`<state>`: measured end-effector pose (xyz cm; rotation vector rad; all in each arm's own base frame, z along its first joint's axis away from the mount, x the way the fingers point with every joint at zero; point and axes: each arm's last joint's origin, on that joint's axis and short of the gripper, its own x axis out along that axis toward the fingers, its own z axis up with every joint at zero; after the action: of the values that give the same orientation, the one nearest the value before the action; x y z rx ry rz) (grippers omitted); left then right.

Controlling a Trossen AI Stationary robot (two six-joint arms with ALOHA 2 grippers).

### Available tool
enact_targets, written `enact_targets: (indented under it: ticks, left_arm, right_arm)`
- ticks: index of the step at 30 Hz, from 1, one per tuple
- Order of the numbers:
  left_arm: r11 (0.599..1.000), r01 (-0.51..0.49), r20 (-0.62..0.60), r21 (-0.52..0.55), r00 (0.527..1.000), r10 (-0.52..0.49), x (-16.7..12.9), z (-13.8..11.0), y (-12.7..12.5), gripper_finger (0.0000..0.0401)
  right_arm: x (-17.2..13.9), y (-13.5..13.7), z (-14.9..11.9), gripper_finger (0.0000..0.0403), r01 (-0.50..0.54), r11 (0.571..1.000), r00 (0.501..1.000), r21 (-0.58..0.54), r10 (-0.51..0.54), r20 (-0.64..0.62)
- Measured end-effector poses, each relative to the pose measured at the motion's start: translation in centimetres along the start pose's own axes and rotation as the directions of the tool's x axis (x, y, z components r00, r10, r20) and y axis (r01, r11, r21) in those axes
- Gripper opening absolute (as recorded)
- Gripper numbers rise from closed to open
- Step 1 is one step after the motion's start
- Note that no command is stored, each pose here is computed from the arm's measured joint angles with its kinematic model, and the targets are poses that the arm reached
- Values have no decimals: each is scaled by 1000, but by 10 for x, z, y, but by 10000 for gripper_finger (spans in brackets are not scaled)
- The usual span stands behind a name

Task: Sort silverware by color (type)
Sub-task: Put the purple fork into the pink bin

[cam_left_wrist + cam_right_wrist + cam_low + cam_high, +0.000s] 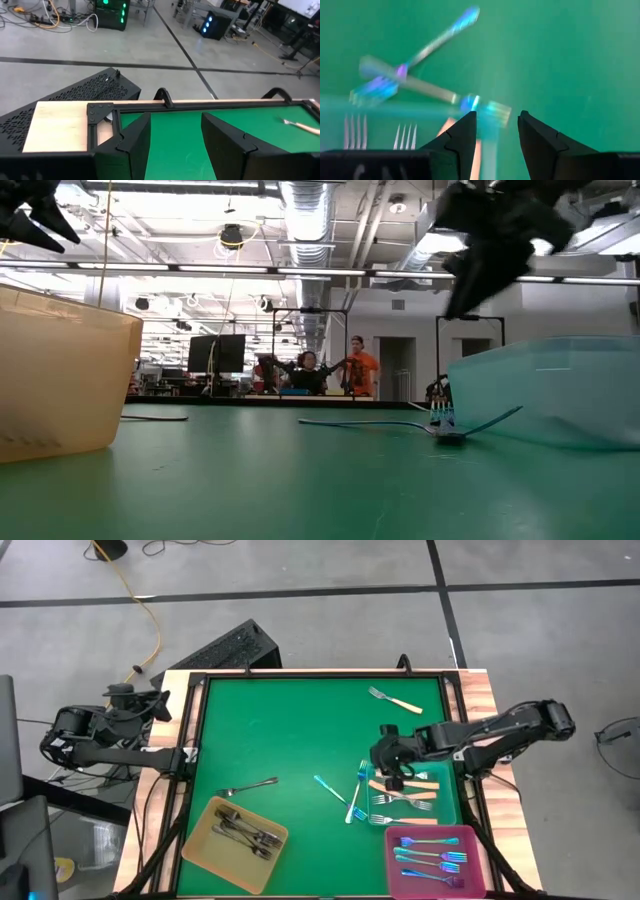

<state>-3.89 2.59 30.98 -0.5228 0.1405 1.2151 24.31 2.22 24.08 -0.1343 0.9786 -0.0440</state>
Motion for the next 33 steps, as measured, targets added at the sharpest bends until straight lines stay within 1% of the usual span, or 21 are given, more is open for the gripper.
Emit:
enact_targets:
  ticks: [3, 6, 8, 10, 13, 16, 19, 22, 24, 26, 28, 31, 33]
  left_arm:
    - [999, 14, -27, 32, 1000, -13, 0, -1, 0, 158]
    - [998, 30, -55, 55, 998, -27, 0, -2, -1, 158]
    - [998, 39, -71, 55, 997, -35, 0, -2, -1, 158]
    - [997, 50, -90, 55, 995, -45, 0, -3, -1, 158]
    - [997, 62, -111, 53, 992, -56, 0, -3, -2, 158]
    - [996, 66, -116, 63, 992, -58, 0, -3, -2, 158]
    - [995, 67, -116, 76, 992, -58, 0, -3, -2, 158]
    - [995, 68, -118, 76, 991, -59, 0, -3, -2, 158]
    - [994, 73, -124, 84, 990, -62, 0, -4, -2, 158]
    - [992, 76, -127, 97, 990, -64, 0, -4, -2, 158]
    - [991, 80, -131, 106, 989, -66, 0, -4, -2, 158]
    - [990, 81, -132, 115, 989, -66, 0, -4, -2, 158]
    - [990, 79, -127, 115, 990, -64, 0, -4, -2, 158]
  right_arm:
    - [0, -7, 12, 166, 14, 999, 993, 37, -18, 117]
    - [3, -9, 26, 166, 26, 999, 969, 25, -31, 244]
    - [8, -9, 34, 166, 29, 999, 957, 29, -36, 289]
    - [12, -11, 44, 166, 24, 998, 955, 65, -42, 294]
    - [21, -16, 54, 166, 23, 992, 982, 124, -45, 183]
    - [28, -20, 64, 166, 40, 987, 999, 153, -43, 17]
    - [33, -27, 76, 166, 33, 988, 991, 153, -13, -132]
    - [38, -37, 85, 166, -44, 981, 967, 187, 89, -240]
    - [45, -44, 84, 166, -95, 968, 947, 230, 159, -280]
    - [51, -51, 78, 166, -134, 954, 935, 267, 212, -285]
    - [58, -57, 72, 166, -151, 943, 937, 295, 231, -261]
    - [62, -65, 56, 166, -129, 932, 926, 339, 236, -294]
    - [64, -71, 52, 166, -126, 921, 924, 367, 244, -294]
